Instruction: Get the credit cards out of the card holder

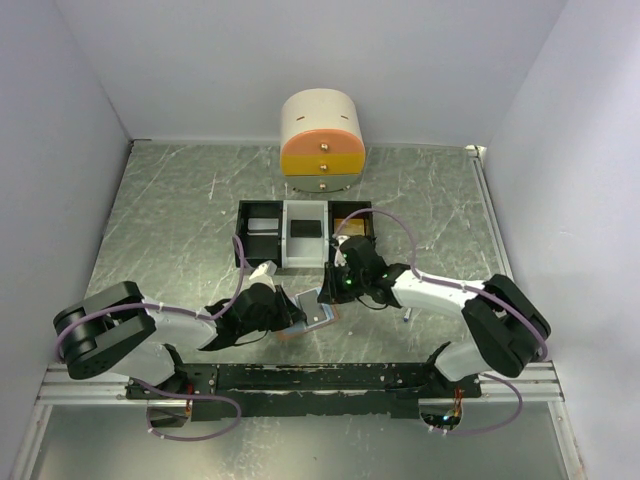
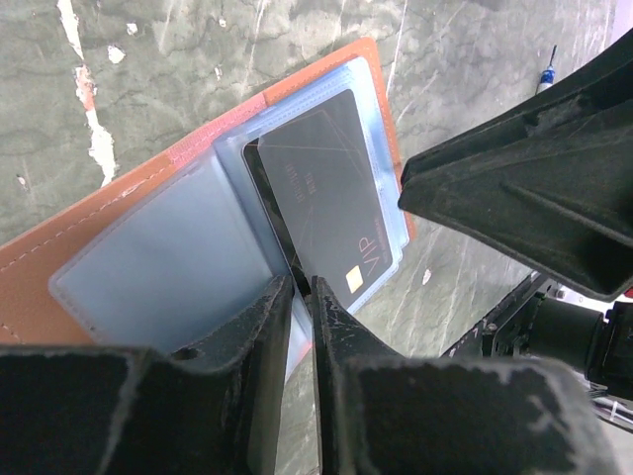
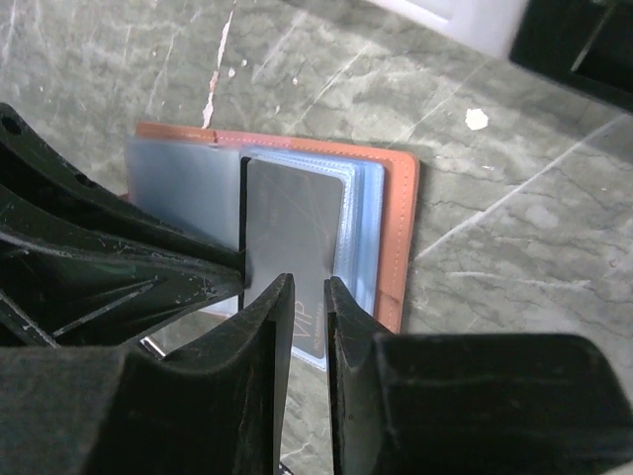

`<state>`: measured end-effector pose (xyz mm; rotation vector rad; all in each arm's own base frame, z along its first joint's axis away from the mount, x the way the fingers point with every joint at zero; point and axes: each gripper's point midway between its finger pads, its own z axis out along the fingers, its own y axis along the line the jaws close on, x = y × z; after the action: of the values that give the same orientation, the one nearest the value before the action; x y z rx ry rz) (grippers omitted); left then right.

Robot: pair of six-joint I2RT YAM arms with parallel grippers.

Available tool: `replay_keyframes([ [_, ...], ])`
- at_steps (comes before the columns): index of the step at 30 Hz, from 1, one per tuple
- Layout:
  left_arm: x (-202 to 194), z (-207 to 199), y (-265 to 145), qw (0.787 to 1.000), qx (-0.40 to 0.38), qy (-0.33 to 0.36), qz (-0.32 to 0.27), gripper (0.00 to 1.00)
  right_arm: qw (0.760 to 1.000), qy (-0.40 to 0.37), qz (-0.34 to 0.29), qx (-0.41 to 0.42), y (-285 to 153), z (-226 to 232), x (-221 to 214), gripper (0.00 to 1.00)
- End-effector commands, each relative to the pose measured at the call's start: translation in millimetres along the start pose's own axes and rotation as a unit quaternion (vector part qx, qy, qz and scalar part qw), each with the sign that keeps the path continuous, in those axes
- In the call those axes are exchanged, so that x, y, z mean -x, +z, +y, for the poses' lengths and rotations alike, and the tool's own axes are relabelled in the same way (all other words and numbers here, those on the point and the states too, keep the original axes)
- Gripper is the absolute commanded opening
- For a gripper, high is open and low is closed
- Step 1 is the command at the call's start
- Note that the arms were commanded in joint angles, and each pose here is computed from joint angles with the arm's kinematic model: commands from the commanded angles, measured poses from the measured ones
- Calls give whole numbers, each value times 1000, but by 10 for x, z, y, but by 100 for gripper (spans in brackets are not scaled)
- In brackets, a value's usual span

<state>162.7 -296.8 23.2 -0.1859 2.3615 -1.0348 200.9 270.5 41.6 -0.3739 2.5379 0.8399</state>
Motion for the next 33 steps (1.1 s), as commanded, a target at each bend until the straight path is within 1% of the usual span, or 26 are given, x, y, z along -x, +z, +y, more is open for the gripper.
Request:
replay_keyframes([
  [1,45,-112,25,1000,-15,-3,-10,26,999,-15,32,39,35,92,-129,19],
  [4,44,-117,26,1000,-17,-5,-11,26,998,-2,50,40,87,66,-230,18],
  [6,44,-118,28,1000,-17,-5,-10,27,998,7,52,22,114,-25,-283,18],
  [9,36,-110,27,1000,-17,-6,-9,28,999,14,47,-16,118,-168,-303,18],
  [14,26,-95,30,1000,-16,-9,-8,29,999,9,32,-16,60,-152,-238,19],
  [18,22,-93,36,1000,-16,-11,-8,30,999,6,30,-33,43,-203,-222,20],
  [23,19,-84,35,1000,-13,-11,-7,31,999,11,39,-26,83,-198,-275,20],
  [33,8,-94,46,1000,-20,-18,-7,31,998,24,54,26,131,-41,-356,17],
])
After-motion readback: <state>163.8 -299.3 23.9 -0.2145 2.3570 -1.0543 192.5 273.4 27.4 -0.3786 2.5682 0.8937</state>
